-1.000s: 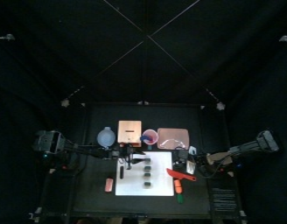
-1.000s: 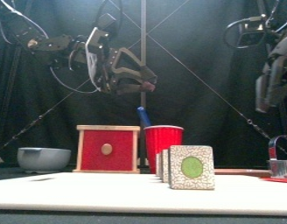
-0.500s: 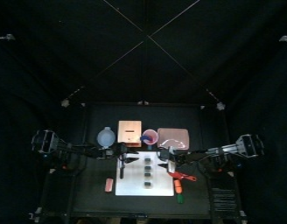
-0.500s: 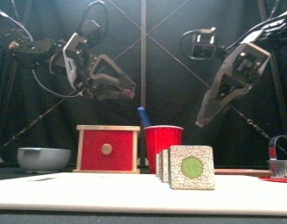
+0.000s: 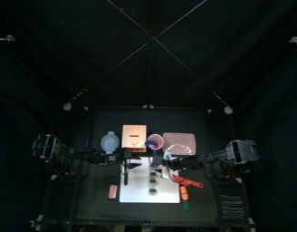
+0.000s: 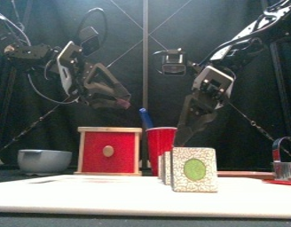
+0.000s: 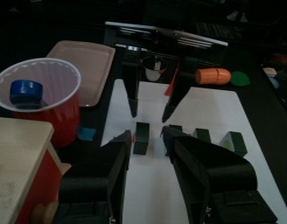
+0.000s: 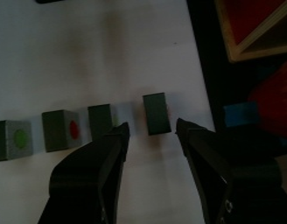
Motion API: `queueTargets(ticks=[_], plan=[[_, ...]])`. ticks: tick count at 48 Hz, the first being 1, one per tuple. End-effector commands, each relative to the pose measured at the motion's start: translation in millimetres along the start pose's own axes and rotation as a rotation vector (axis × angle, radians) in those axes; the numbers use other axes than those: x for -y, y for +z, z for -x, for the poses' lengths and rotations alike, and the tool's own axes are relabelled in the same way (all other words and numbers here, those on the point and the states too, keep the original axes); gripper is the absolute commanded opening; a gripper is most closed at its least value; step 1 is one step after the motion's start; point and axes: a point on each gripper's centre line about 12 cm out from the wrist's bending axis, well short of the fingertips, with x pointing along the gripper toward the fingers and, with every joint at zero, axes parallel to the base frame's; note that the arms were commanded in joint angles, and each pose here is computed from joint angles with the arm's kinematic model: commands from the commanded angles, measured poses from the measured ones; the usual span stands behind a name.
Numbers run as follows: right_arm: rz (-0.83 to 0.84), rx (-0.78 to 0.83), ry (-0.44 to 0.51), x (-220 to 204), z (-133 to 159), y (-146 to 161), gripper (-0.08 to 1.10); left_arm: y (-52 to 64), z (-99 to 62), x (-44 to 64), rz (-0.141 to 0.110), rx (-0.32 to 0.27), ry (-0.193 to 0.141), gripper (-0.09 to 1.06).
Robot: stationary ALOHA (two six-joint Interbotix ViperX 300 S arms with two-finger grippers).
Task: Place sushi on board then cut the sushi with the knife then place the pieces on the plate
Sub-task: Place the 4 sushi pieces on the plate
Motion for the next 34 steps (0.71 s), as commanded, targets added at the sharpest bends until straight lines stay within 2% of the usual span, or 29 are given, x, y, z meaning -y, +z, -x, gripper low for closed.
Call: queueTargets(ticks=[1,17,27,34], plan=[[-0.009,0.025,-0.014,4,-1,16,0.82,7.5,0.0,-0.7,0.001,0.020,0.002,0.75],[-0.010,-0.017,-0.022,3,-23,12,0.79,3.1,0.0,0.0,0.000,-0.017,-0.001,0.75],[-0.027,-0.032,-0.026,4,-28,9,0.65,2.8,0.0,-0.1,0.001,-0.020,0.000,0.75],[-0.047,-0.024,-0.040,9,-16,12,0.62,1.9,-0.4,-0.7,0.001,-0.023,0.002,0.75]])
